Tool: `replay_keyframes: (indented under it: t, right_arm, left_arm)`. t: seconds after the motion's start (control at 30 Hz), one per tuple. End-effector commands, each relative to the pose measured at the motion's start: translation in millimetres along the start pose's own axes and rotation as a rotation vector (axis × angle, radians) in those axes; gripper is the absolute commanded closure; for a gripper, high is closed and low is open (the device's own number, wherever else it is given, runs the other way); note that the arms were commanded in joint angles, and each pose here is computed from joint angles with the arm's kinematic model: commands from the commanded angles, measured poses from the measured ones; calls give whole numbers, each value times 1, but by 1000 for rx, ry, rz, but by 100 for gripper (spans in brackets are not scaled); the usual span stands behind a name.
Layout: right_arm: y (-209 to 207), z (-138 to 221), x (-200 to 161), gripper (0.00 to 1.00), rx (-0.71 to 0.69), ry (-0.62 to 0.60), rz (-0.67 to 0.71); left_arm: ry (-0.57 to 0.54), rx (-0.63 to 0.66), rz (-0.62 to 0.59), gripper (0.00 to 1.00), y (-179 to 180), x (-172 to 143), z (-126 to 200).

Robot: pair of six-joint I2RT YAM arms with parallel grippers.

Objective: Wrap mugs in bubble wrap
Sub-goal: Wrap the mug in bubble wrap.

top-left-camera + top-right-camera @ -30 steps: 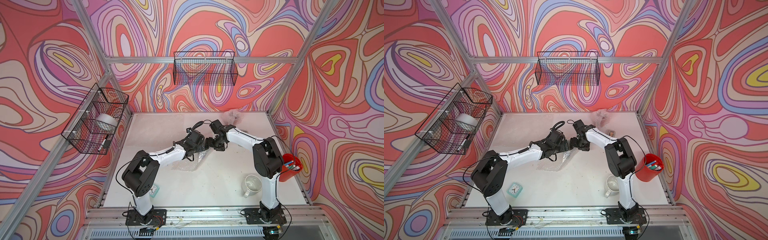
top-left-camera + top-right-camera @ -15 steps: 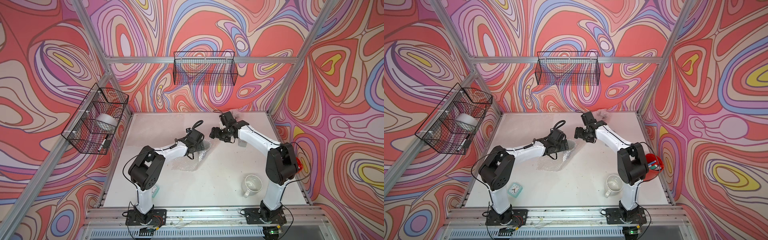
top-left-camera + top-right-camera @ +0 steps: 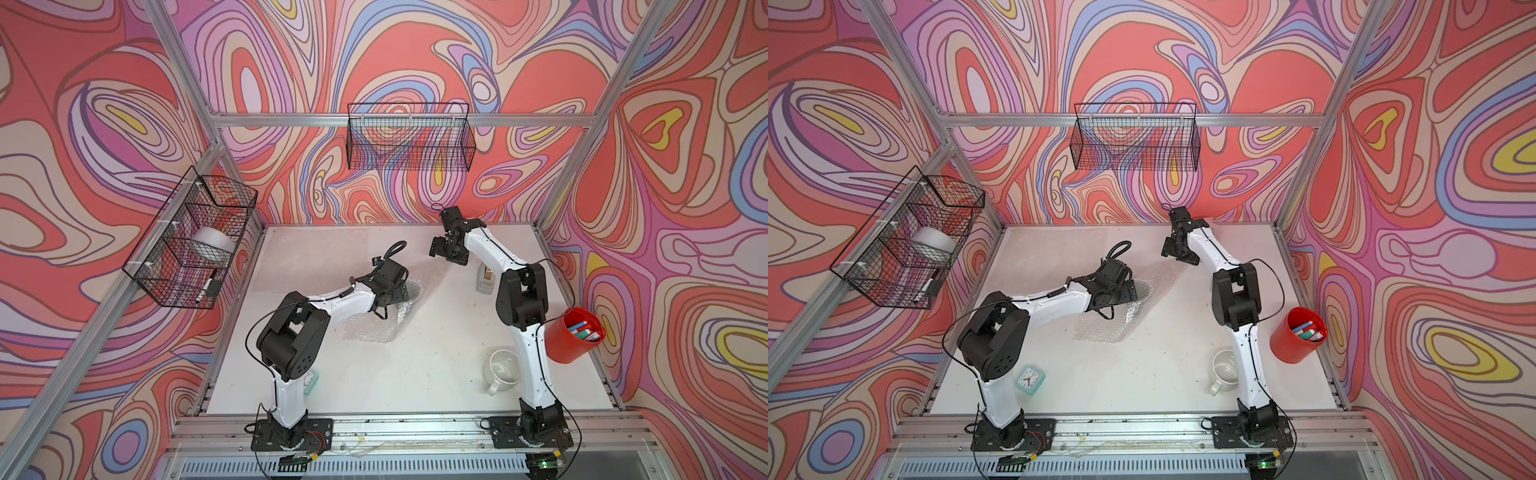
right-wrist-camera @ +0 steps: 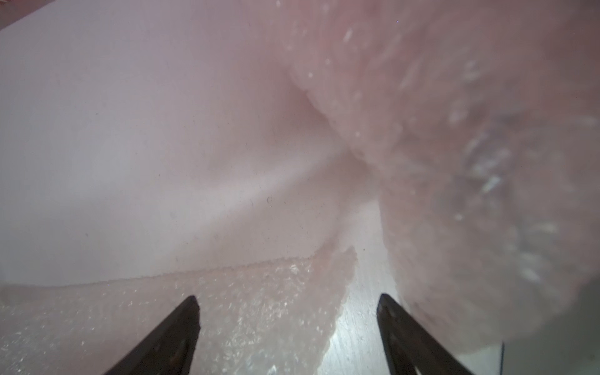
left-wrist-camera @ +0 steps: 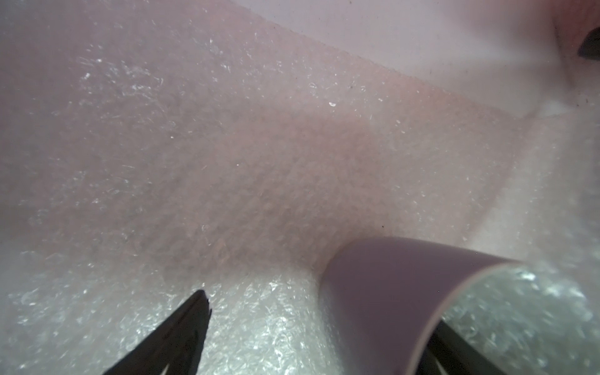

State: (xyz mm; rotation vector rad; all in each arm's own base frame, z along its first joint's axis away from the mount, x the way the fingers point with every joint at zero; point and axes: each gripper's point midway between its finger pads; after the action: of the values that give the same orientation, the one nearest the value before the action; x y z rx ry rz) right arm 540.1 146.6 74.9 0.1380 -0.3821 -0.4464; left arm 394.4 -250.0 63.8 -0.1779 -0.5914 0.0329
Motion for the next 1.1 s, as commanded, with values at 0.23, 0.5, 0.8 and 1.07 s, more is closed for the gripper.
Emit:
replay_keyframes:
  t: [0.23, 0.5, 0.8, 1.07]
  right_arm:
    - [-8, -12, -3, 29, -67, 17, -5]
    - [1, -11, -2, 56, -29, 22, 7]
    - [11, 7, 5, 87, 39, -14, 16]
    - [28, 39, 4, 100, 186, -53, 44]
  left_arm:
    - [42, 26, -2, 7, 2, -3, -6]
    - [93, 56, -14, 3, 3, -7, -14]
    - [114, 66, 10, 3, 7, -8, -16]
    - [127, 56, 24, 3, 6, -8, -18]
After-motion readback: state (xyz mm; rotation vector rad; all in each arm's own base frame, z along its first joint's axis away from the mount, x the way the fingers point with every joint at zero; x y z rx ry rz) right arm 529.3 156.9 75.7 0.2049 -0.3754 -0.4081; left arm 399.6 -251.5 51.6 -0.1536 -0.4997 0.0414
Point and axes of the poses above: each gripper's point midway between its finger pads, its own z axis back along the fingers, its own y axis along the line the jaws close on, x = y × z, and after that the axes turned 10 degrees about -z, right-handed
